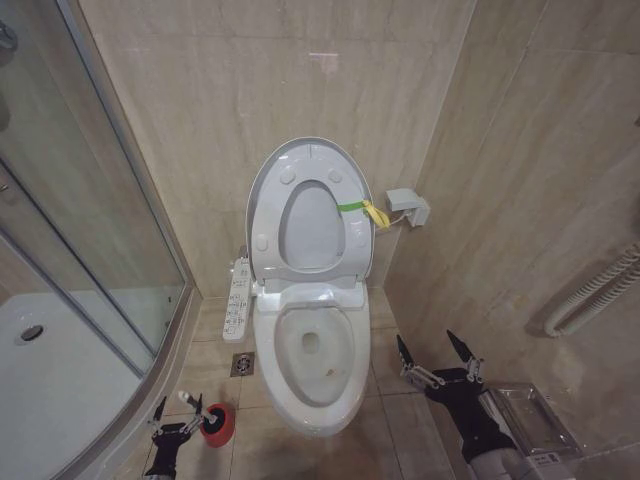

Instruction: Open the toilet lid, clean the toilet bowl with a toilet brush, close the toilet lid, and flush.

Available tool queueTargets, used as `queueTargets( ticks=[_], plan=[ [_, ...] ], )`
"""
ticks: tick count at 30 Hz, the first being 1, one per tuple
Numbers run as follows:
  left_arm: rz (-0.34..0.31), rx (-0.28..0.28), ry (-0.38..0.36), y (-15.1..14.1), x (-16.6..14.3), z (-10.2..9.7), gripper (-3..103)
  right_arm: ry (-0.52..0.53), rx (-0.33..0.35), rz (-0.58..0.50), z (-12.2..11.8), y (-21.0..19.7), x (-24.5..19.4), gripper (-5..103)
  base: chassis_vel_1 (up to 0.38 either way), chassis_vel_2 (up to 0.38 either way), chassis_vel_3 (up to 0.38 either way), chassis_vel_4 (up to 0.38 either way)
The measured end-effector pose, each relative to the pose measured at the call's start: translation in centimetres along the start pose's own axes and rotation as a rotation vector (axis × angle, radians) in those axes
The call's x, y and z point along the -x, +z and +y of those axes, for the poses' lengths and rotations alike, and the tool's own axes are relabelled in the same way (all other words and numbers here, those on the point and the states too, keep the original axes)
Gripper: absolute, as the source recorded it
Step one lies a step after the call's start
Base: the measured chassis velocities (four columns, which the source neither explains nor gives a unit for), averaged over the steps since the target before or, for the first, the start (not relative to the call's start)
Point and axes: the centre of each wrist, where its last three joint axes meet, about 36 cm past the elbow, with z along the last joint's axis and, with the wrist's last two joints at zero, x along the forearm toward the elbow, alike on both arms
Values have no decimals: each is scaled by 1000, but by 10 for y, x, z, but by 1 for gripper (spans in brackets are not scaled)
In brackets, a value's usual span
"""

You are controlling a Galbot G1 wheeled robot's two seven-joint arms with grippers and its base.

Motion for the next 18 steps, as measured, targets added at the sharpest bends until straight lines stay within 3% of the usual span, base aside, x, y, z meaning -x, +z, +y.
queueTargets(
  ticks=[12, 13, 18],
  plan=[
    [-11, -2, 5, -5, 1, -1, 96, 0, 0, 0, 0, 0, 0, 100, 0, 0, 0, 0],
    [-5, -5, 3, -3, 0, -2, 85, 0, 0, 0, 0, 0, 0, 100, 0, 0, 0, 0],
    [6, -15, -1, 2, 1, -6, 85, 0, 0, 0, 0, 0, 0, 100, 0, 0, 0, 0]
  ],
)
